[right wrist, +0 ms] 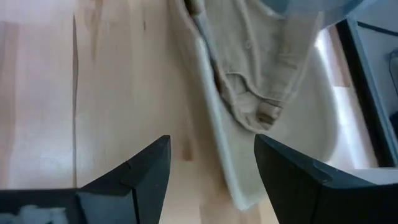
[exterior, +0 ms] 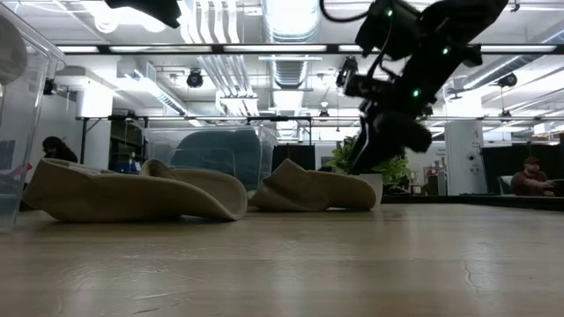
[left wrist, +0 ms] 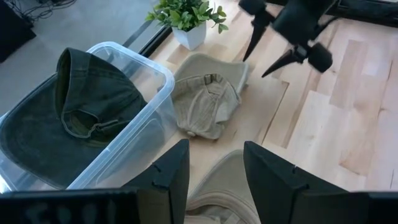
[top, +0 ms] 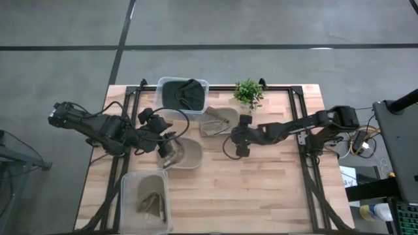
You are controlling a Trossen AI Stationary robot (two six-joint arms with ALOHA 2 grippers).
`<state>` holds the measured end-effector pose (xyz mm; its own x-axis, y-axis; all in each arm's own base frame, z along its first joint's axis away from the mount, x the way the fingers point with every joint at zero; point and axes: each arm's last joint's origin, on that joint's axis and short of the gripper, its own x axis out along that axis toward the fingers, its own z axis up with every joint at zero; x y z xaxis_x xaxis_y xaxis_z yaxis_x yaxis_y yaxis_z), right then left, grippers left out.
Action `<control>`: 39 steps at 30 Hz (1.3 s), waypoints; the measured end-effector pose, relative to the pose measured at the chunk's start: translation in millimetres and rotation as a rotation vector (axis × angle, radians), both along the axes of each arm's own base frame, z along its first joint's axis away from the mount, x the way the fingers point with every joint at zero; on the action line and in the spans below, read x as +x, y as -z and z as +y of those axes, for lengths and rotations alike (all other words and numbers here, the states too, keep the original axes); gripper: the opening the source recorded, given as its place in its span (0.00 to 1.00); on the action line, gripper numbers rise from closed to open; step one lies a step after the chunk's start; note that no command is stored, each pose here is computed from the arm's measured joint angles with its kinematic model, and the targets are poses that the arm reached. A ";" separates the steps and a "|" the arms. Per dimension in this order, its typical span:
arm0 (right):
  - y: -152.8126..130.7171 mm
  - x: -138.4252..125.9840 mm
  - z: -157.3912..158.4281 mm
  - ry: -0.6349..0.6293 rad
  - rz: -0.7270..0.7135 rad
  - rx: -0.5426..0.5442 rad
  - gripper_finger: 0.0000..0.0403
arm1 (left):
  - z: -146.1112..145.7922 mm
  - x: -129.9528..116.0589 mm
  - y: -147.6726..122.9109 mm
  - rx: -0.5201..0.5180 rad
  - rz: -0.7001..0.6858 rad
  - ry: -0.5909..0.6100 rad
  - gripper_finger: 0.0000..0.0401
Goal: Pick & Place hat
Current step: Put the top brown cap in the bottom transparent bin
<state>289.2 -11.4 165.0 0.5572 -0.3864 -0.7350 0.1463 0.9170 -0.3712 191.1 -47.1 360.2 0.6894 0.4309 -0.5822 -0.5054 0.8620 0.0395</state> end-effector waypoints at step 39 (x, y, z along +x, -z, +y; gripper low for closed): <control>-21.4 -5.7 51.1 -0.183 0.091 -0.225 0.03 | -1.8 0.2 0.9 -0.126 -0.024 -0.014 0.36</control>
<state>283.5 39.6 186.4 0.5686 -0.4447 -0.6921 -0.0568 0.8181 -0.5723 191.3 -48.8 359.3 0.6981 0.3657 -0.6156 -0.5174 0.8520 -0.0805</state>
